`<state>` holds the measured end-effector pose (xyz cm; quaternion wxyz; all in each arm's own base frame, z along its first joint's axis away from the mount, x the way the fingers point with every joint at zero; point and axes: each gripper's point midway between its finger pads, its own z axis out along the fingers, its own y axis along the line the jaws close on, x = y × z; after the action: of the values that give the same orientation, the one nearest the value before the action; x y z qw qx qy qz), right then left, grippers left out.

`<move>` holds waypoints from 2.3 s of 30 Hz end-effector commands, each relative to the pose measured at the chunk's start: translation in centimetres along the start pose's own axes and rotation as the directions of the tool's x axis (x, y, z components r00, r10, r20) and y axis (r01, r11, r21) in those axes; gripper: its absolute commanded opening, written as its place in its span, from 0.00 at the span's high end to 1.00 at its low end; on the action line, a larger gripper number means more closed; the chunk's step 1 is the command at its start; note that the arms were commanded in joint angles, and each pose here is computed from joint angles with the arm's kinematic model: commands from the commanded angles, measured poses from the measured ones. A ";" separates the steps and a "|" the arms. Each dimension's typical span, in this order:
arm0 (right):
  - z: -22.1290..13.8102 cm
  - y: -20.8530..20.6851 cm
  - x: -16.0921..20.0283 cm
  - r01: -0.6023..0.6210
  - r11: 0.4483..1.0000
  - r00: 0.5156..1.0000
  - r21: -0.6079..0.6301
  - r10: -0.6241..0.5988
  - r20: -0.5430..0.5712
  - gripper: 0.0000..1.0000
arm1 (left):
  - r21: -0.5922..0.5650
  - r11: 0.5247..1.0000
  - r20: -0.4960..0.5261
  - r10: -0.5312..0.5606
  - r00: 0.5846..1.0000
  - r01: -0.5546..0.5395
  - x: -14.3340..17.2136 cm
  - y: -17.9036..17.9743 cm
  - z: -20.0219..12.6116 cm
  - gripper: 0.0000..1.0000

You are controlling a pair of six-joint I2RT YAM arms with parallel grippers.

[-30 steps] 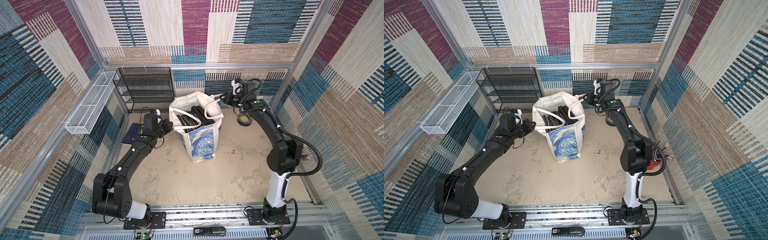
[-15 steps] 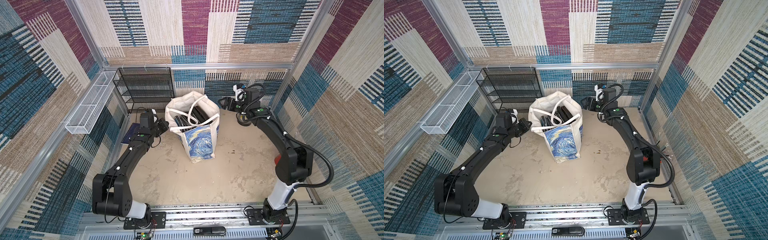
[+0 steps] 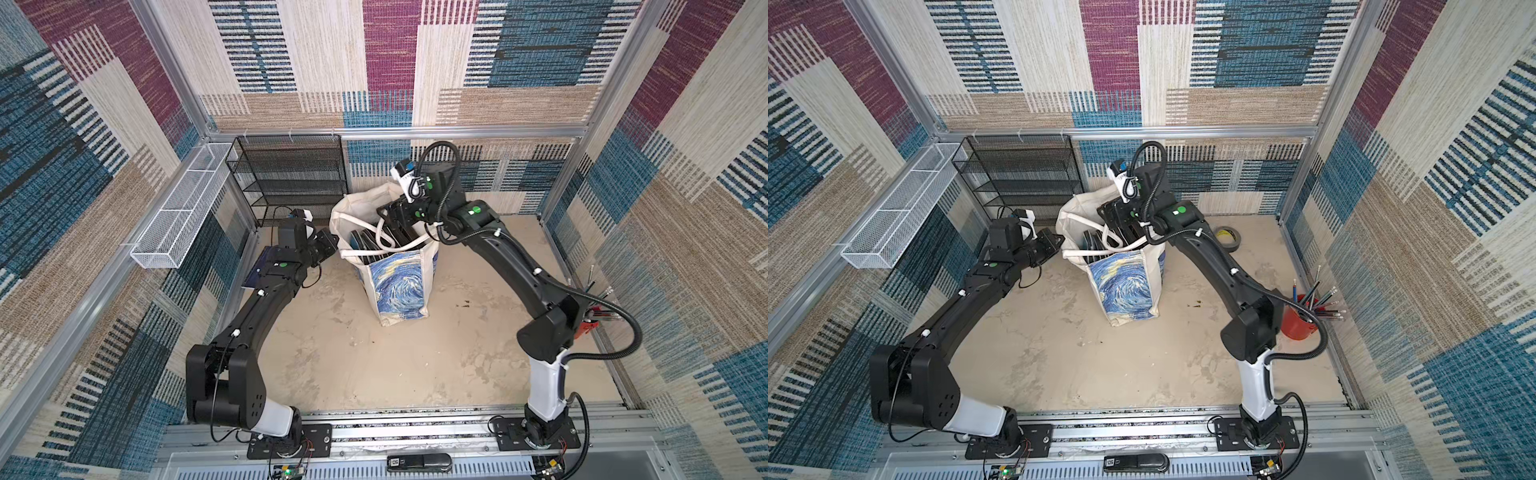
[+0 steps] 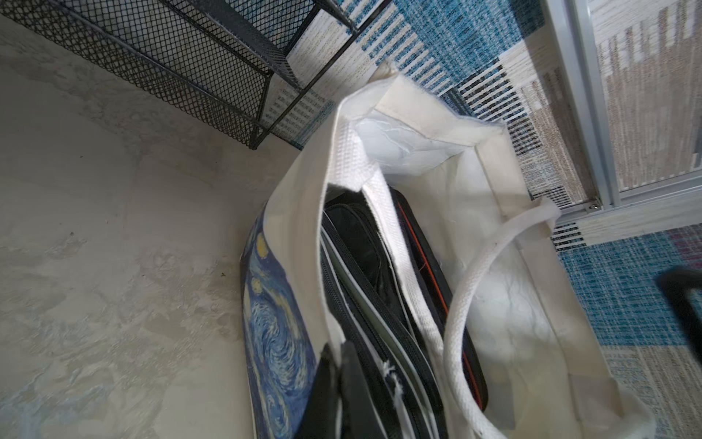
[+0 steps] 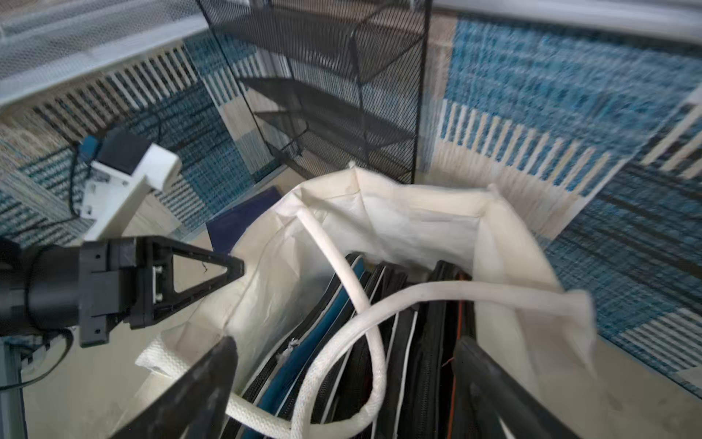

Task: Remove the ping pong set from the canvas bag
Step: Adjust the canvas bag at the center of the board.

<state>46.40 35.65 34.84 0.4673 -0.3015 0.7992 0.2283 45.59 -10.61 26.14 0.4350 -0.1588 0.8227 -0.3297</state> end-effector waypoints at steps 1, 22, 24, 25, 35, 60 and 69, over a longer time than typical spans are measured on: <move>1.4 -0.7 3.7 0.026 0.998 0.984 0.061 -0.015 -0.176 0.11 | 0.061 0.997 0.043 0.039 0.998 -0.041 -1.5 -1.7 -0.1 1.00; 7.2 1.7 8.7 -0.053 0.998 0.958 0.020 0.056 -0.281 0.34 | 0.127 0.990 0.019 0.052 0.998 -0.054 -0.9 -2.9 0.5 1.00; 7.5 1.7 8.7 -0.062 0.998 0.960 0.018 0.065 -0.274 0.72 | 0.124 0.991 0.018 0.054 0.998 -0.056 -0.8 -2.8 0.5 1.00; 7.4 1.6 8.5 -0.065 0.998 0.961 0.025 0.069 -0.268 0.89 | 0.120 0.991 0.018 0.054 0.998 -0.055 -0.7 -2.7 0.5 1.00; -0.6 2.1 -1.1 -0.052 0.998 0.998 0.045 0.053 -0.039 1.00 | 0.039 0.997 0.018 0.069 0.997 -0.070 0.1 -0.3 1.2 1.00; -7.8 -20.2 6.1 -0.408 0.892 0.913 0.195 0.394 0.106 0.70 | -0.038 0.994 0.029 0.106 0.994 -0.104 -1.2 1.5 1.9 1.00; -10.7 -21.3 6.5 -0.416 0.861 0.907 0.292 0.370 0.199 0.01 | -0.010 0.994 0.033 0.106 0.994 -0.106 -2.2 0.5 2.5 1.00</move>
<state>51.85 12.42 28.76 0.4490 -0.0414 0.8664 0.2148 48.16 -10.47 25.14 0.4433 -0.1332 0.8292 -0.3133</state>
